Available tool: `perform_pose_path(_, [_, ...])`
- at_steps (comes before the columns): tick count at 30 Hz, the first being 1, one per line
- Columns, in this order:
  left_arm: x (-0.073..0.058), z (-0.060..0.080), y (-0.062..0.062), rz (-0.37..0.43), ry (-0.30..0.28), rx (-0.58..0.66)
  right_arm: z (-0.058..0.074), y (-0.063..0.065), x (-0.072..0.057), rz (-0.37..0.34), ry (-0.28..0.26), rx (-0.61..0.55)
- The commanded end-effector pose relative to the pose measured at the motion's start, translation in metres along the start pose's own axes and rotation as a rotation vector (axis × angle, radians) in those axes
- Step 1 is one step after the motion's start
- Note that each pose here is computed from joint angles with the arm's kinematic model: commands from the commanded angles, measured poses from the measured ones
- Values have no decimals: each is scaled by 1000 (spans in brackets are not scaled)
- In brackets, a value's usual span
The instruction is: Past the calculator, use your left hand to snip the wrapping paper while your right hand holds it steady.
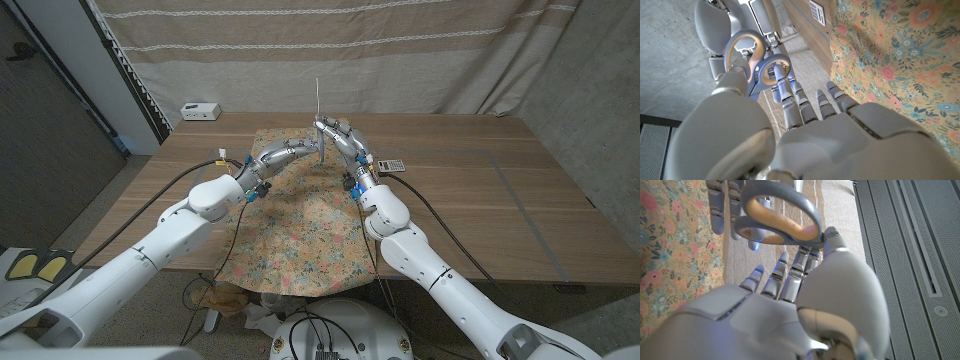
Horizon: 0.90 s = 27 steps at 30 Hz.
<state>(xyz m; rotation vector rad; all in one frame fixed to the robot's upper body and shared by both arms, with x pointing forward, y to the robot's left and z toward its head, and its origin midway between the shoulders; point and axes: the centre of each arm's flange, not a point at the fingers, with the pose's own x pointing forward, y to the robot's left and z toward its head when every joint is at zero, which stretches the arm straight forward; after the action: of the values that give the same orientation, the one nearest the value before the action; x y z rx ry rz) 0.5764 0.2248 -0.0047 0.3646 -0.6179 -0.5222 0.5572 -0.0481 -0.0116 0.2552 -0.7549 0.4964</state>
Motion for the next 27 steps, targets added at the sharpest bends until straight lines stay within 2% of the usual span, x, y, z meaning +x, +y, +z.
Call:
perform_pose_path(1, [-1,8,-6,30,-10,84,0,10,-5,-21,25,-36])
perform_pose_path(9, [-4,9,-7,51,-7,112,-1,14,-7,-40,29,-46])
perform_pose_path(27, [-4,10,-10,53,-6,142,-5,15,-9,-36,47,-19])
